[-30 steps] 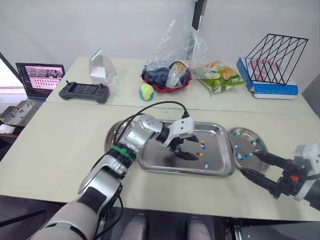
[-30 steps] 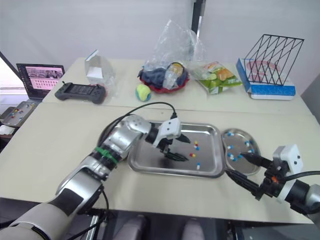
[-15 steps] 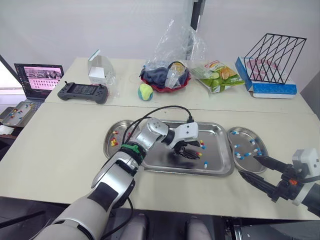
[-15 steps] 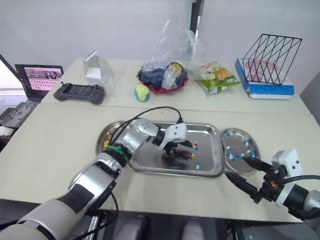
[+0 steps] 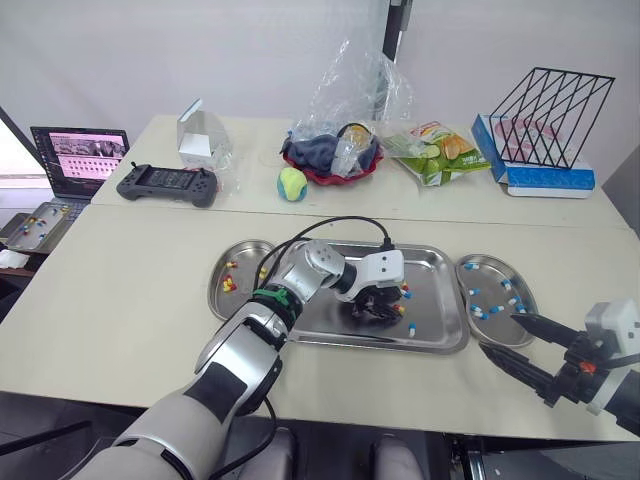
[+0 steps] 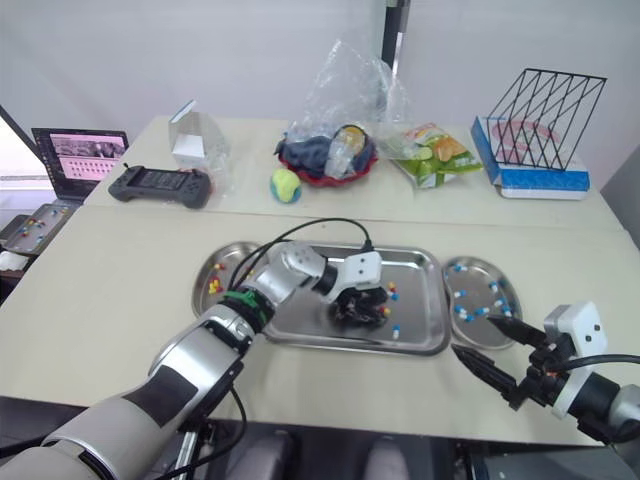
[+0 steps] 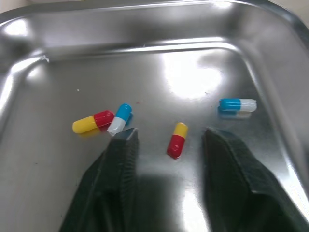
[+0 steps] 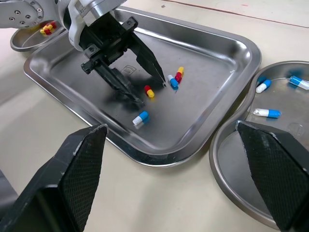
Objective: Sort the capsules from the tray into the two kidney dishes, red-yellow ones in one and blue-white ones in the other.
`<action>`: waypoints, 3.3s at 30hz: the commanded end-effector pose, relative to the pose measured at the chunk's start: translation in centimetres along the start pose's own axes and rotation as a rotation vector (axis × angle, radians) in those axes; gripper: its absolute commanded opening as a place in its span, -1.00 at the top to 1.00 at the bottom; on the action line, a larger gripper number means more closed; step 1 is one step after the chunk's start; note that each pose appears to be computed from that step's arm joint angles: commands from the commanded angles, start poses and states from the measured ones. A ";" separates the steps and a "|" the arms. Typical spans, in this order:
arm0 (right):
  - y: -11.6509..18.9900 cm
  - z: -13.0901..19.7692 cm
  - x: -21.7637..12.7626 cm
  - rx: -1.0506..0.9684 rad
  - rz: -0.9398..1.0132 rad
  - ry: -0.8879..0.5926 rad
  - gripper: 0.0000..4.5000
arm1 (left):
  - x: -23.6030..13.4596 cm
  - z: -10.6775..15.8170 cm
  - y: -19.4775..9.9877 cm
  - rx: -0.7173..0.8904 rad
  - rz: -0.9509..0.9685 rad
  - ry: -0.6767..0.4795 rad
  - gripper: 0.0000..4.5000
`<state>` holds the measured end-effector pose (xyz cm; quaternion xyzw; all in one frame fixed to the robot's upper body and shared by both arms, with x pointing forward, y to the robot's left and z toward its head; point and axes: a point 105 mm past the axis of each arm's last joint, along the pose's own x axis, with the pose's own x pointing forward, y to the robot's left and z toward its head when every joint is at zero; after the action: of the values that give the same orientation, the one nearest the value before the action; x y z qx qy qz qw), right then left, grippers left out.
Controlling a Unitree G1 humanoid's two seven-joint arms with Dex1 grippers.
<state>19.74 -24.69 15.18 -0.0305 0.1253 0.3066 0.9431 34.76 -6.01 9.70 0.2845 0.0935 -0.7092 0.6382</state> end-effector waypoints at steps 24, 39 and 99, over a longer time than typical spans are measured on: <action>-0.5 2.1 3.1 -0.075 0.126 -0.033 -1.00 | -16.9 2.9 4.4 -0.080 0.341 -0.134 0.97; -1.4 3.0 6.1 -0.103 0.262 -0.014 -1.00 | -28.2 -6.5 -1.7 -0.229 0.560 0.112 0.97; -12.4 -1.8 -1.0 -0.053 -0.195 -0.073 -1.00 | -37.9 -14.4 -13.8 -0.440 1.117 -0.145 -0.97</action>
<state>25.77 -35.14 12.11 -0.0434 0.1077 0.2265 0.9671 26.57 35.51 13.31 0.0890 0.0538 -0.2545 0.9615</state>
